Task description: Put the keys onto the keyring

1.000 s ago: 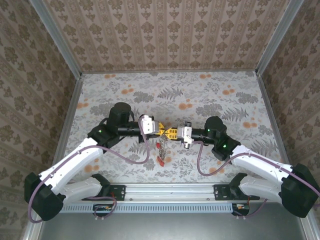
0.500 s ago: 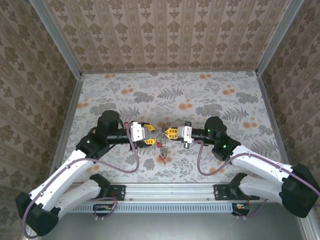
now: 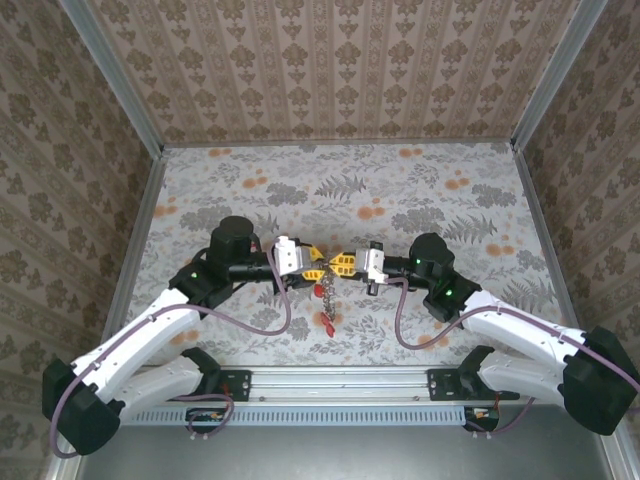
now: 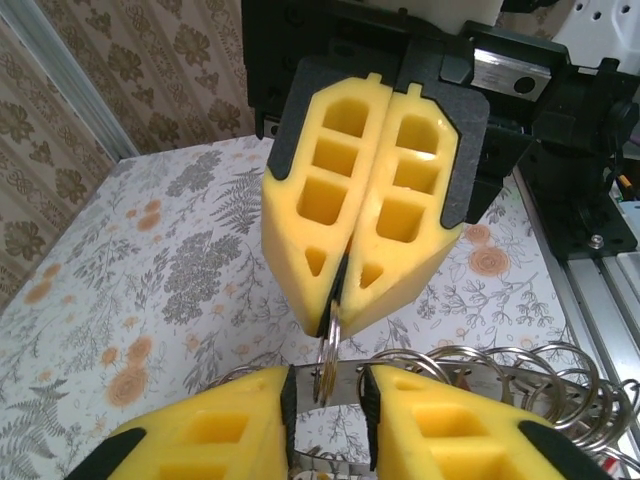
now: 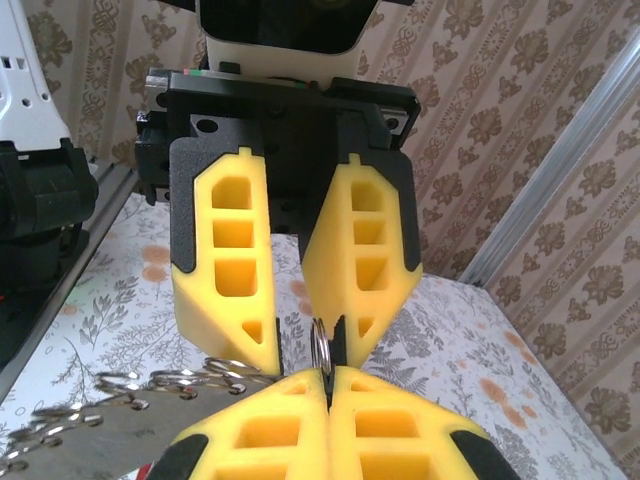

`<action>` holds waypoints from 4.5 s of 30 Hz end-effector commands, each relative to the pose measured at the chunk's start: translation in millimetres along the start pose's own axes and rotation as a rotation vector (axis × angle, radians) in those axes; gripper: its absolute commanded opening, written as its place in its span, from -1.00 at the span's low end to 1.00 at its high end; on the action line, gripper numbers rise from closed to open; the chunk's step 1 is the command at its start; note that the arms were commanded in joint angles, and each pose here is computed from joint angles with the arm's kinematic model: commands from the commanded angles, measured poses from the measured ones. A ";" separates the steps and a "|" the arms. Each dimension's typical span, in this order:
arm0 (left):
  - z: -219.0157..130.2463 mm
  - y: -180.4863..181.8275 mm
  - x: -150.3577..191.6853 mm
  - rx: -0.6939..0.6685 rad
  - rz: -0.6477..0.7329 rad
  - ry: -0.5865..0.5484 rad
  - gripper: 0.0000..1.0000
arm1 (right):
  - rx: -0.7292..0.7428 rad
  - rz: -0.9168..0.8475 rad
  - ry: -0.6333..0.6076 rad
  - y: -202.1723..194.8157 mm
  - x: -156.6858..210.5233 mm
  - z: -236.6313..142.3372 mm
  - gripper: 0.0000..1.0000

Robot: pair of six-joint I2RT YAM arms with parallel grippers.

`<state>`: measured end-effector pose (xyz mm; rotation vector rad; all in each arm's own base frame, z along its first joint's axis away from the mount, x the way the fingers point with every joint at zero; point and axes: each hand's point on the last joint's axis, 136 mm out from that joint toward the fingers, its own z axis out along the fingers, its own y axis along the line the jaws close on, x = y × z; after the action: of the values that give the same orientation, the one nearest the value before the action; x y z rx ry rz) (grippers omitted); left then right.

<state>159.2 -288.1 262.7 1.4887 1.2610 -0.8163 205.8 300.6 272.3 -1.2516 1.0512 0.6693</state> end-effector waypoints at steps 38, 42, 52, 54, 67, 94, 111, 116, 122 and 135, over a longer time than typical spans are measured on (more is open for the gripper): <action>2.4 0.7 13.9 0.021 0.065 0.219 -1.00 | -0.162 -0.017 0.295 15.7 27.2 -3.9 -0.27; 2.0 -0.7 9.5 0.024 0.073 0.191 -1.00 | -0.177 0.003 0.283 18.9 28.5 -0.4 -0.26; -7.7 -20.4 -30.8 0.116 0.089 -0.065 -1.00 | -0.172 0.022 0.100 24.7 14.2 -7.4 -0.52; -7.6 -20.9 -32.9 0.123 0.084 -0.072 -1.00 | -0.167 0.006 0.091 23.6 11.5 -8.2 -0.53; -2.5 -11.4 -43.3 0.094 0.034 -0.180 -1.00 | -0.089 -0.001 -0.019 11.3 -15.5 -11.7 -0.57; 3.7 -8.9 -35.2 0.085 0.003 -0.189 -1.00 | -0.033 0.025 -0.095 1.6 -32.8 -14.5 -0.80; 7.6 -7.6 -27.4 0.086 0.008 -0.172 -1.00 | -0.026 0.040 -0.098 3.4 -31.6 -17.4 -0.71; 9.5 -6.7 -27.3 0.091 0.009 -0.171 -1.00 | -0.035 0.043 -0.097 4.4 -30.8 -16.4 -0.87; 11.1 -5.6 -24.3 0.087 0.002 -0.168 -1.00 | -0.034 0.057 -0.100 4.8 -32.4 -17.9 -1.00; 8.9 -5.3 -14.4 0.102 -0.020 -0.076 -0.40 | 0.020 0.078 0.103 -2.6 -1.9 -21.5 -1.00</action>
<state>151.8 -303.3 270.2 1.4759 1.1889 -0.9653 197.8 282.7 257.6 -1.2536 1.2127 0.7207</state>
